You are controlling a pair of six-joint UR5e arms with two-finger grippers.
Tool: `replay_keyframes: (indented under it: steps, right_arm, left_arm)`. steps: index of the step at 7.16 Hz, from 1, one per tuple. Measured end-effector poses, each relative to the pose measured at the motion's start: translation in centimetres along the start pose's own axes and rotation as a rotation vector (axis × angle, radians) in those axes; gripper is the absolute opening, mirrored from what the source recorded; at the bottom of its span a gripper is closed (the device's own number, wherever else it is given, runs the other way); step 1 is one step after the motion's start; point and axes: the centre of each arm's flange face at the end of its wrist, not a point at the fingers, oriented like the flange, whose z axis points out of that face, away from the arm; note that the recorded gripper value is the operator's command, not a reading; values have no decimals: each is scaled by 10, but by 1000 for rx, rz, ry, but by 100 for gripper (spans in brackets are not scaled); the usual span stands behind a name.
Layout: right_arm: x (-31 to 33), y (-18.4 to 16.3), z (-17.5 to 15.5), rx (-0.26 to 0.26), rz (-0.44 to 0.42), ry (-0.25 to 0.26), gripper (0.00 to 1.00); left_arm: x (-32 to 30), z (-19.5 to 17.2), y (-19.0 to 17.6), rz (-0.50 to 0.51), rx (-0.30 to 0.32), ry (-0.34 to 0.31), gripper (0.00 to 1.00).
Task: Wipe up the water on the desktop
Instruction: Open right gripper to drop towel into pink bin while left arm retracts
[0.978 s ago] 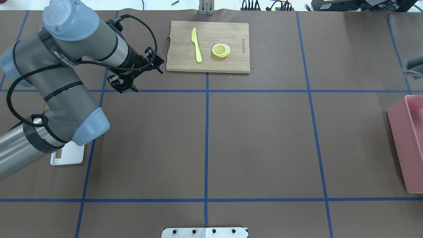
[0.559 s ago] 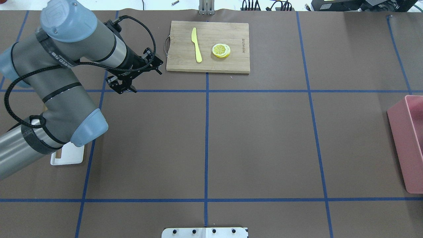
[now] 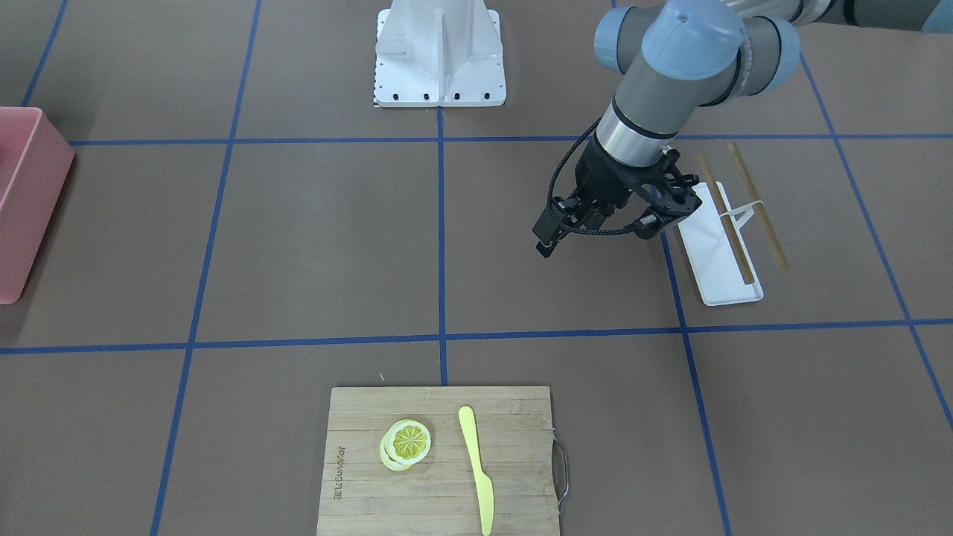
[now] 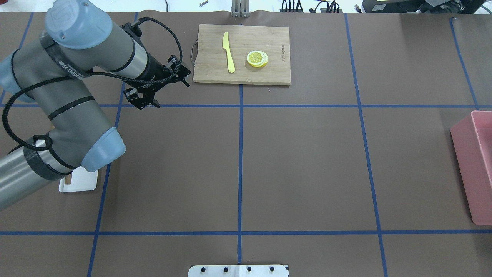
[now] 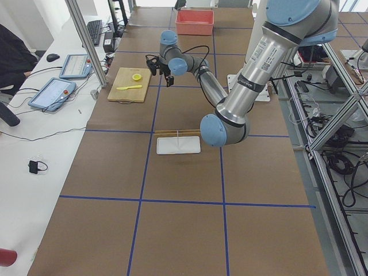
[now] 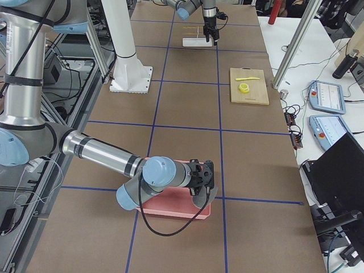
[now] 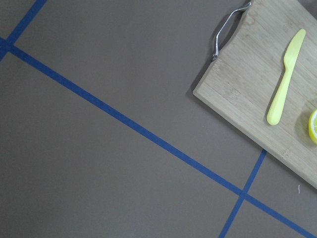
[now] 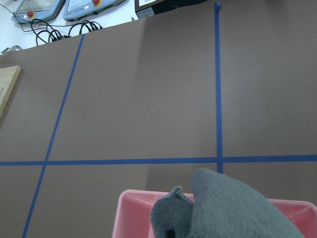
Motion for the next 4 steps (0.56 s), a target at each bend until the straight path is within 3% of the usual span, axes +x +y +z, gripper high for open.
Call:
replay_keyframes:
  steps: [2,3,4]
  right_arm:
    - [-5,-12,-8,62,-21,91,0]
    - [-14,-24,-14,70,-40,153,0]
    - [-32,-38,-26,39,-63,211,0]
  left_arm:
    - [0,0,1,1,-1,0,98]
    - [0,1,2,1,-3,-1,98]
    - [-1,2,2,1,-3,-3,98]
